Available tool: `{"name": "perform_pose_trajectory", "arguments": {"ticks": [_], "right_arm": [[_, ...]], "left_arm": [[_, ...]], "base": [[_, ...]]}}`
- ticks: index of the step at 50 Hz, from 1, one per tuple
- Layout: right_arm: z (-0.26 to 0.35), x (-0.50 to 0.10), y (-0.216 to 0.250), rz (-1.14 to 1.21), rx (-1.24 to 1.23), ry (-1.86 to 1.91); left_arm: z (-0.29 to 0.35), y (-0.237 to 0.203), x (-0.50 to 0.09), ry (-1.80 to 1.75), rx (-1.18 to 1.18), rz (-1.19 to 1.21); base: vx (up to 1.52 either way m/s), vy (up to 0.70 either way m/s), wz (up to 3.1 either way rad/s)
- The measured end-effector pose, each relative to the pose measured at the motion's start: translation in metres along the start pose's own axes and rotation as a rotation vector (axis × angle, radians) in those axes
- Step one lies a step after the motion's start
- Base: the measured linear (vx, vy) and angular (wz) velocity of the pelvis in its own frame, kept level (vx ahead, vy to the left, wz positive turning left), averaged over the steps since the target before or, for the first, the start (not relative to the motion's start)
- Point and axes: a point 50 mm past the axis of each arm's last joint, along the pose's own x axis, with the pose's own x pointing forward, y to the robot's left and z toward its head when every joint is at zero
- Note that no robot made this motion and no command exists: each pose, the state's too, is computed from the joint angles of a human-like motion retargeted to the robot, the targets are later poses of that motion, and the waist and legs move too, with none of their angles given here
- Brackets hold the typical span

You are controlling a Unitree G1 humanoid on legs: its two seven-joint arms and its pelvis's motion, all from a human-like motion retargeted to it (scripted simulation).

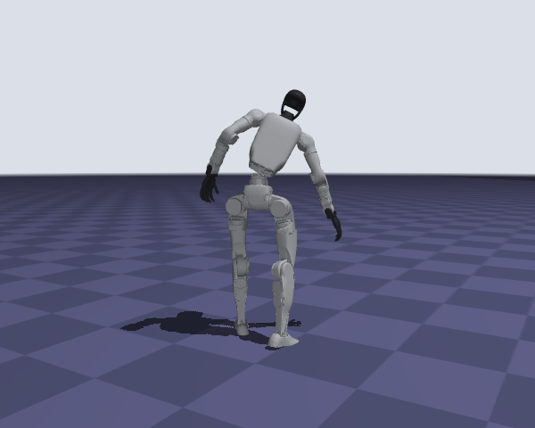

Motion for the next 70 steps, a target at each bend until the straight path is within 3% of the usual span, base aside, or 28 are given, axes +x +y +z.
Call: {"name": "perform_pose_trajectory", "arguments": {"ticks": [10,19,29,43,54,62,70], "right_arm": [[0.028,0.000,0.023,0.067,0.022,-0.091],[0.072,0.007,0.004,0.052,-0.022,-0.175],[0.068,0.010,-0.039,-0.116,-0.069,-0.154],[0.129,0.006,-0.028,-0.096,-0.100,-0.327],[0.090,0.008,-0.002,0.005,-0.105,-0.220],[0.043,0.003,0.027,0.093,-0.069,-0.112],[0.041,0.001,0.037,0.148,-0.076,-0.111]], "left_arm": [[0.025,0.025,0.006,-0.079,-0.006,0.151],[0.046,0.036,0.008,-0.180,-0.065,0.154],[0.017,0.034,-0.007,-0.108,-0.084,0.188],[-0.029,-0.005,-0.010,0.113,-0.122,0.021],[-0.037,-0.006,-0.013,0.145,-0.167,0.011],[-0.028,0.015,-0.008,0.130,-0.153,0.133],[0.002,0.040,-0.005,-0.015,-0.146,0.209]], "base": [[0.33,0.07,1.18],[0.29,-0.09,1.24],[0.33,-0.25,1.33],[0.18,-0.18,1.18],[0.23,-0.03,1.47],[0.30,0.03,1.50],[0.23,-0.08,1.80]]}}
